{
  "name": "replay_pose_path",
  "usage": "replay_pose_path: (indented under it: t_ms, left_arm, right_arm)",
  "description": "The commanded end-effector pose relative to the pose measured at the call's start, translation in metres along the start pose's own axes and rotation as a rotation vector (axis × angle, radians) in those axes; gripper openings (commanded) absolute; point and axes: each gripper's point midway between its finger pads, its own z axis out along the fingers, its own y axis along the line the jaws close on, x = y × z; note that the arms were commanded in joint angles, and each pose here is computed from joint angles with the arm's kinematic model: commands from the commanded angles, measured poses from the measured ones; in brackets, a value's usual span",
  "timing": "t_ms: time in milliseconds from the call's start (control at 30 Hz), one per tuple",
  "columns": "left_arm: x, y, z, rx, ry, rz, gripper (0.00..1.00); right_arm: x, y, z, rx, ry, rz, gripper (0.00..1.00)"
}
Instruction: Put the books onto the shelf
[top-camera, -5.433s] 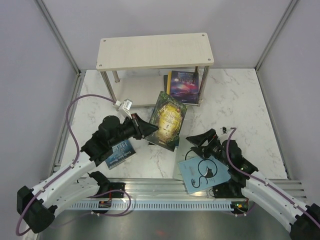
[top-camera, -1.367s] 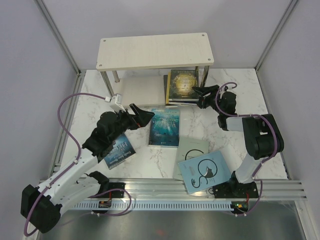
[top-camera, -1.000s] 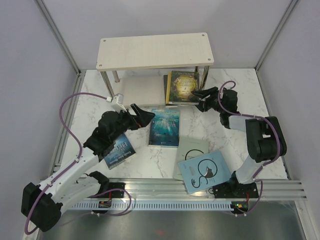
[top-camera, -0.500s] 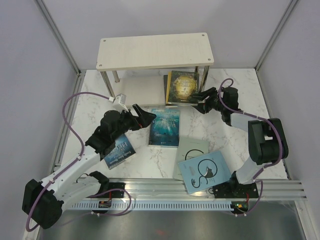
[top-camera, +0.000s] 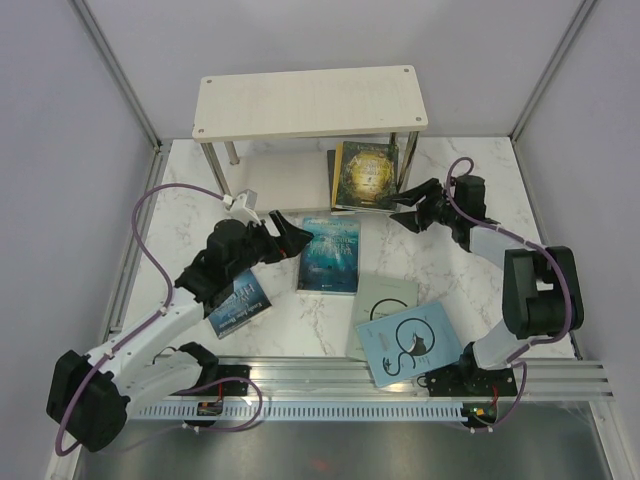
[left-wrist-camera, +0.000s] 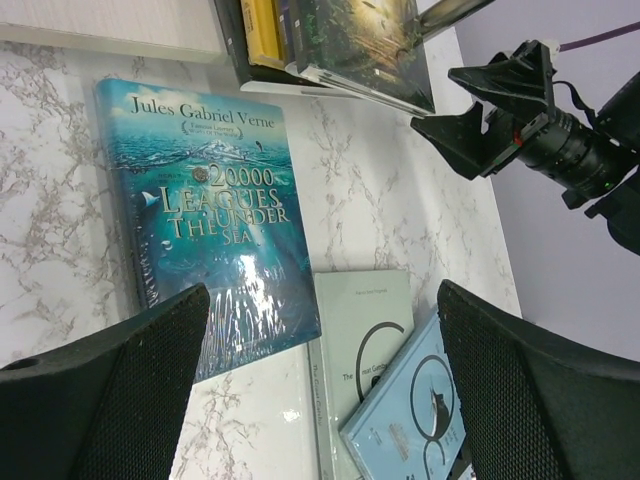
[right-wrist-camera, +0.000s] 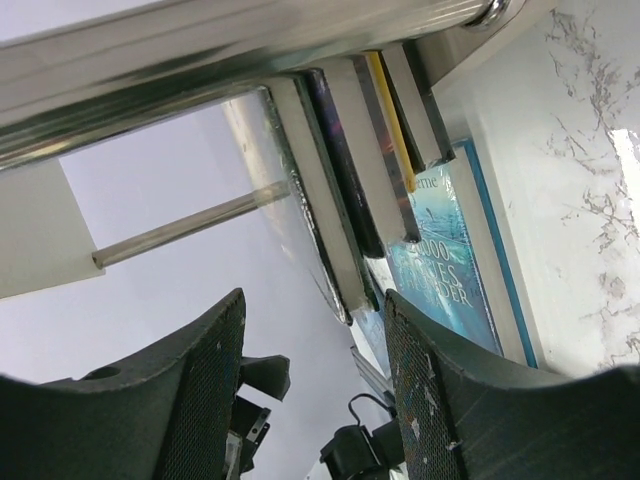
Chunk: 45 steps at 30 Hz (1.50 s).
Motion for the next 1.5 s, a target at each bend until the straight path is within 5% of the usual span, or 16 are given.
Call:
replay_pose_path:
  t_ms: [0,233,400,600,1133,1467]
  left_arm:
    - [-0.012,-0.007,0.0,0.015,-0.029,0.053,0.96]
    - [0.01,0.036,0.008,-0.155,0.056,0.057,0.97]
    - [0.028,0.067,0.017,-0.22,0.151,0.018,0.97]
    - [0.04,0.088,0.036,-0.161,0.205,-0.032,0.97]
    - [0.077,0.132,0.083,-0.165,0.329,-0.094,0.95]
    - [0.136,0.12,0.082,0.095,0.467,-0.209,0.89]
  right_arm:
    - [0.007,0.017,-0.011,-0.041,0.015,-0.069,0.61]
    - [0.018,0.036,-0.054,0.062,-0.096,-0.348,0.62]
    - [0.08,0.019,-0.063,0.102,-0.043,-0.549,0.66]
    - [0.125,-0.034,-0.031,0.167,0.065,-0.569,0.63]
    - [0.093,-0.09,0.04,0.357,0.032,-0.589,0.53]
    - [0.118,-0.118,0.067,0.418,0.106,-0.574,0.42]
